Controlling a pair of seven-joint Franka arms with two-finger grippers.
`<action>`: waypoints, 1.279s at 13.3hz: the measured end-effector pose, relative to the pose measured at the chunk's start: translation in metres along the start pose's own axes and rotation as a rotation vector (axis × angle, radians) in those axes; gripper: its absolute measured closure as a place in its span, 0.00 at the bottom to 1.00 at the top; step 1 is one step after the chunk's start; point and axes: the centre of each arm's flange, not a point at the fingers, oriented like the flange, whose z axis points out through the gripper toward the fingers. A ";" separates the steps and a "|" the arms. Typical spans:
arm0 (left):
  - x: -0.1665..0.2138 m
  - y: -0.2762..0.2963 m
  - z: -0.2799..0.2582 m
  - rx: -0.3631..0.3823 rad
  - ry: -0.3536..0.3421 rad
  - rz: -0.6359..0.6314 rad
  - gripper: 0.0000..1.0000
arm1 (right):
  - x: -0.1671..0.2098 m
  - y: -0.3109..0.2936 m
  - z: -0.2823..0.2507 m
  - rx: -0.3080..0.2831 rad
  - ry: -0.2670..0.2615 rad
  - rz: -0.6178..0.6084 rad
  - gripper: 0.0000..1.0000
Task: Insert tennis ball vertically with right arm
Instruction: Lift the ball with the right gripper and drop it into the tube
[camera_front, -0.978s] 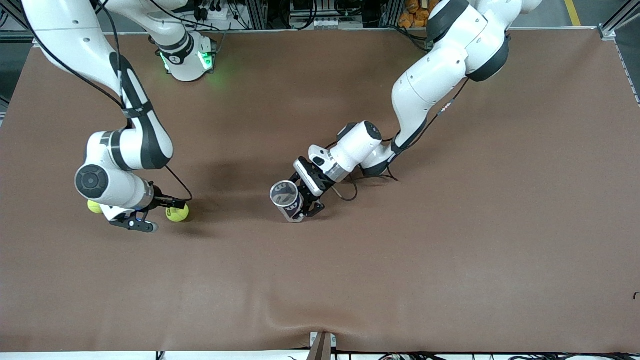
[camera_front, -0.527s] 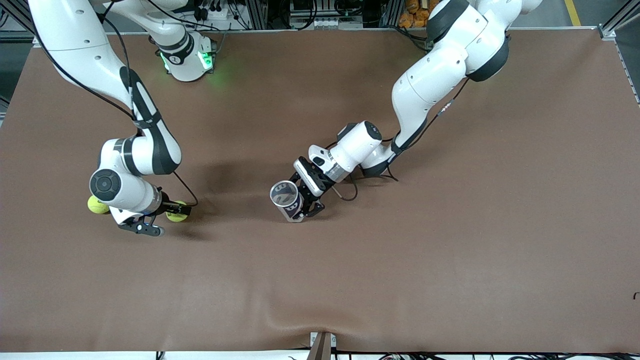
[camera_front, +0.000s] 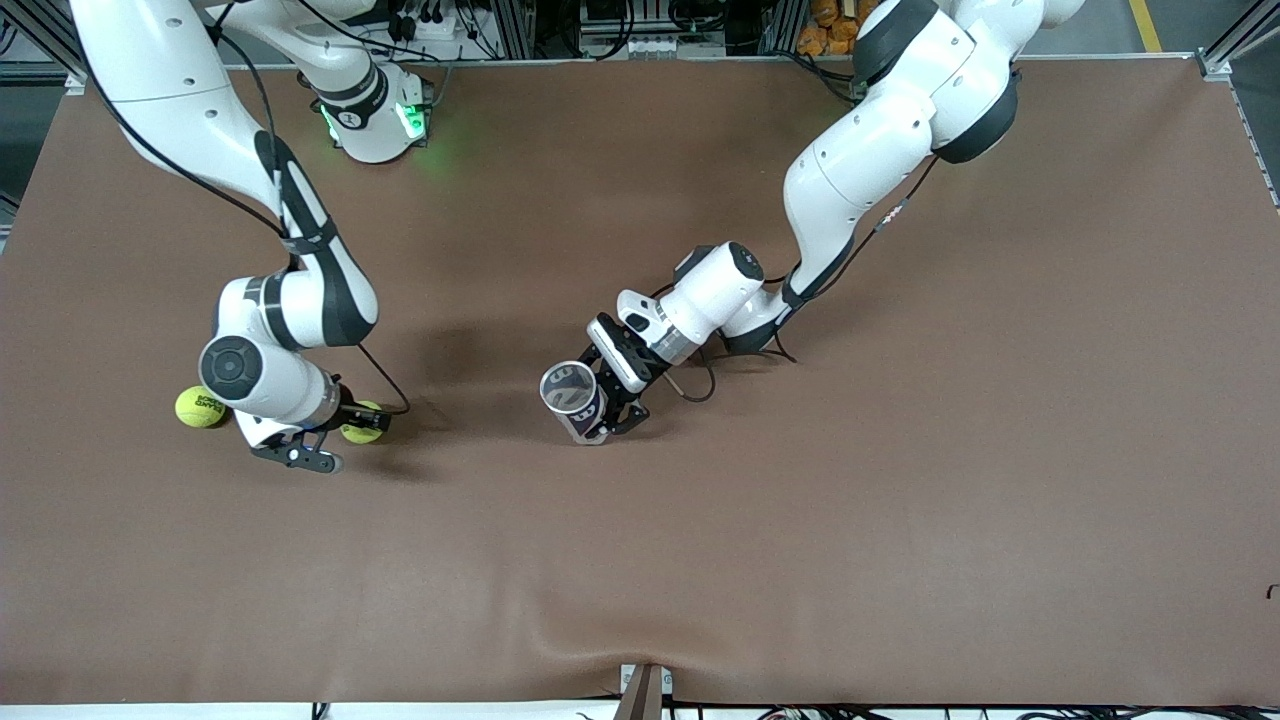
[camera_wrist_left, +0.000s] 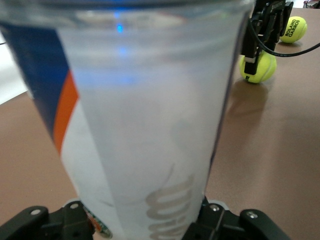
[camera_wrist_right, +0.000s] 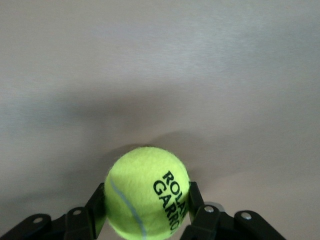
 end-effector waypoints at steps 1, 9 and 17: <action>0.000 0.000 0.000 0.000 0.000 0.000 0.31 | -0.001 -0.009 -0.008 -0.008 -0.017 0.014 0.33; 0.000 0.000 0.000 0.000 0.000 0.000 0.30 | -0.042 -0.134 -0.207 0.086 -0.222 0.327 0.33; 0.000 0.000 0.000 0.000 0.000 0.000 0.31 | -0.102 -0.238 -0.233 0.159 -0.181 0.517 0.33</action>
